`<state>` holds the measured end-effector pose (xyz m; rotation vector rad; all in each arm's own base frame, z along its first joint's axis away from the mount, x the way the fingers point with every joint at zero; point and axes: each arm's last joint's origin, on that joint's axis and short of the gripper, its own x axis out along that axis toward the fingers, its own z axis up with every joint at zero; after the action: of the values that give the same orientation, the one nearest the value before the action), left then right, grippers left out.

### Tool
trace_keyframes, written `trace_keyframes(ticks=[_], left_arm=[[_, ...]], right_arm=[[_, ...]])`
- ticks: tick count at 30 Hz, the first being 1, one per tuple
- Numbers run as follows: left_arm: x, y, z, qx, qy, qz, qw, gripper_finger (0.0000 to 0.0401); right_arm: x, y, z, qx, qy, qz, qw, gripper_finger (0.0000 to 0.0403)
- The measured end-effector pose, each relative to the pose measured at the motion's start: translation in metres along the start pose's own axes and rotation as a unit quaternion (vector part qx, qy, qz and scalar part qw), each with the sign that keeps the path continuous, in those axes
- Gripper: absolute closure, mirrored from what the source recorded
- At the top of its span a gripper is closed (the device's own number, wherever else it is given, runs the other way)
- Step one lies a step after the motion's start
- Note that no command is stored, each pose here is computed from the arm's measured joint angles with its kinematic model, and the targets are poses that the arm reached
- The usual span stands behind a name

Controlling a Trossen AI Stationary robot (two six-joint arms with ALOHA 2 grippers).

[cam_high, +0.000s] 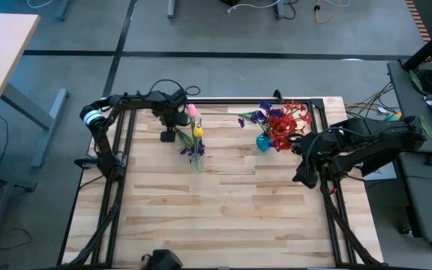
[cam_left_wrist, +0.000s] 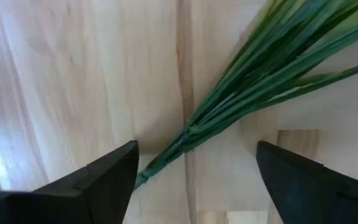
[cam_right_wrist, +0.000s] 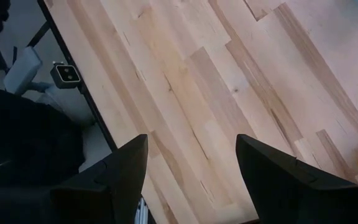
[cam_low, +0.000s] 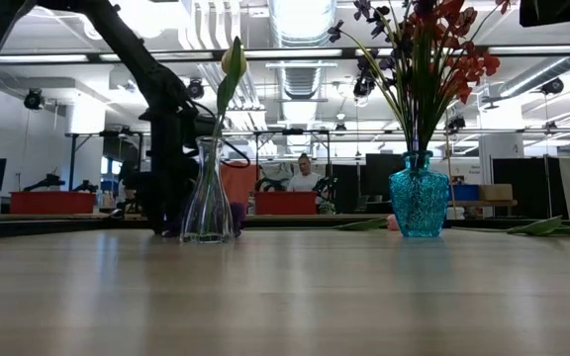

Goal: Sort flowers into vase by color
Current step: Put the purple flower into the blue vase

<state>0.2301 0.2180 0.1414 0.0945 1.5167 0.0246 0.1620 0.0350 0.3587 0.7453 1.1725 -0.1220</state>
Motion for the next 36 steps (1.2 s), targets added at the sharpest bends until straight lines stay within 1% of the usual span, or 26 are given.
trace_keyframes(ticks=[3,5,8,12,13,14,20,21,24,26,29,32,34,36], left_arm=[[0.001,-0.001,0.001,0.010,0.001,-0.001,1.000,0.0121],[0.001,-0.002,0.002,0.012,0.000,-0.003,1.000,0.0154],[0.001,-0.003,0.002,0.013,0.000,-0.004,1.000,0.0226],[0.001,-0.004,0.002,0.010,0.000,-0.011,1.000,0.0350],[0.001,-0.004,0.001,0.006,0.001,-0.014,1.000,0.0374],[0.001,-0.004,0.001,0.002,0.003,-0.015,1.000,0.0385],[-0.012,-0.007,-0.005,0.002,0.020,-0.008,1.000,0.0396],[-0.017,-0.008,-0.006,0.004,0.021,0.000,1.000,0.0396],[-0.034,-0.008,-0.010,0.004,0.032,0.048,0.998,0.0398],[-0.048,-0.008,-0.013,-0.001,0.027,0.076,0.997,0.0399],[-0.075,-0.008,-0.021,-0.019,-0.007,0.110,0.994,0.0399],[-0.108,-0.007,-0.030,-0.061,-0.054,0.151,0.985,0.0400],[-0.134,-0.007,-0.038,-0.096,-0.093,0.187,0.973,0.0400],[-0.160,-0.007,-0.047,-0.132,-0.132,0.222,0.957,0.0400]], right_arm=[[0.000,0.000,0.000,0.001,0.000,0.000,1.000,0.0168],[0.001,0.000,0.001,0.002,0.000,0.000,1.000,0.0168],[0.001,0.001,0.001,0.002,-0.001,0.001,1.000,0.0168],[0.001,0.001,0.001,0.002,-0.002,0.002,1.000,0.0168],[0.001,0.001,0.001,0.002,-0.002,0.002,1.000,0.0168],[0.001,0.001,0.001,0.002,-0.002,0.002,1.000,0.0168],[0.000,0.001,0.001,0.001,-0.001,0.007,1.000,0.0168],[-0.001,0.002,0.001,0.000,-0.002,0.009,1.000,0.0168],[-0.004,0.003,0.001,-0.001,-0.006,0.013,1.000,0.0168],[-0.005,0.003,0.001,-0.001,-0.008,0.014,1.000,0.0168],[-0.007,0.005,0.002,-0.005,-0.012,0.019,1.000,0.0168],[-0.007,0.005,0.002,-0.014,-0.014,0.020,1.000,0.0168],[-0.008,0.005,0.002,-0.021,-0.016,0.020,0.999,0.0168],[-0.009,0.006,0.002,-0.031,-0.020,0.022,0.999,0.0168]])
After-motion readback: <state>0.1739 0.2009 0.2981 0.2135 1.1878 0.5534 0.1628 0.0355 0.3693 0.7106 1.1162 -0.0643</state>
